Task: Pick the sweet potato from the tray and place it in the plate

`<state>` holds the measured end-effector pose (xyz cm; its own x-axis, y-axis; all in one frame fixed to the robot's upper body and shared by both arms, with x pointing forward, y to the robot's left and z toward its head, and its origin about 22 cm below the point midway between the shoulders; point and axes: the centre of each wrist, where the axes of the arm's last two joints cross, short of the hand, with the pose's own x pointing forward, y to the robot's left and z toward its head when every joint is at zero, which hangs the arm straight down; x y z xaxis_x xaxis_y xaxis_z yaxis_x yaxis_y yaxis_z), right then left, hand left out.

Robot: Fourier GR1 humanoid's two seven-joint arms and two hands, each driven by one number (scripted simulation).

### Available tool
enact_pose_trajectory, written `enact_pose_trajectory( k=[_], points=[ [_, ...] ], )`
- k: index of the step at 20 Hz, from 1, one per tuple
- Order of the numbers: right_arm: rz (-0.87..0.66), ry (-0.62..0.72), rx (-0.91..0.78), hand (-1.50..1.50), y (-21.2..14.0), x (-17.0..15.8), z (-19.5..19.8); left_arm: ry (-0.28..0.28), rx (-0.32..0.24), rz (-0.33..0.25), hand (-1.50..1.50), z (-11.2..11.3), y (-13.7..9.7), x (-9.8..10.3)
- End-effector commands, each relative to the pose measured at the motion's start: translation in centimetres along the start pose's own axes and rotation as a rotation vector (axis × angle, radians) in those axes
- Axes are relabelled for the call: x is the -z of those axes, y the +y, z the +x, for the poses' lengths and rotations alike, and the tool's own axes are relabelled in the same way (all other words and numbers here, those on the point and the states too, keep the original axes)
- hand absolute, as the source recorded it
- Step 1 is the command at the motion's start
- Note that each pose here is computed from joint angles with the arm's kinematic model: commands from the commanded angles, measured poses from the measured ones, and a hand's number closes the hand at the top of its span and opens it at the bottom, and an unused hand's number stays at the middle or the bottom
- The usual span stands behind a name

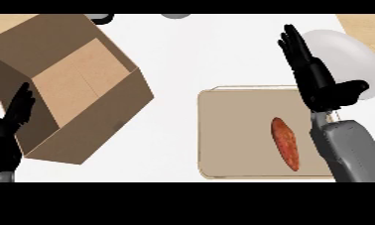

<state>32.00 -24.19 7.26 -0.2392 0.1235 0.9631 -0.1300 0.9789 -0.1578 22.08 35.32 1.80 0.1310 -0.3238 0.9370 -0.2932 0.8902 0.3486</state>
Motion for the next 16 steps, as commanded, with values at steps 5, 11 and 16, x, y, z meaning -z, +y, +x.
enact_pose_trajectory(
  k=[5,11,16],
  points=[
    [0.541,0.008,0.192,1.5,0.2,0.1,-1.0,-0.06,-0.097,-0.138,0.0,3.1,-2.3,0.0],
    [0.349,-0.107,0.09,-1.5,-6.1,-2.4,-3.6,0.002,-0.152,-0.173,0.0,3.2,-2.5,-0.5],
    [0.645,-0.093,0.002,-1.5,-8.6,-3.4,-3.9,0.021,-0.159,-0.196,0.0,3.4,-2.0,-0.1]
  ],
)
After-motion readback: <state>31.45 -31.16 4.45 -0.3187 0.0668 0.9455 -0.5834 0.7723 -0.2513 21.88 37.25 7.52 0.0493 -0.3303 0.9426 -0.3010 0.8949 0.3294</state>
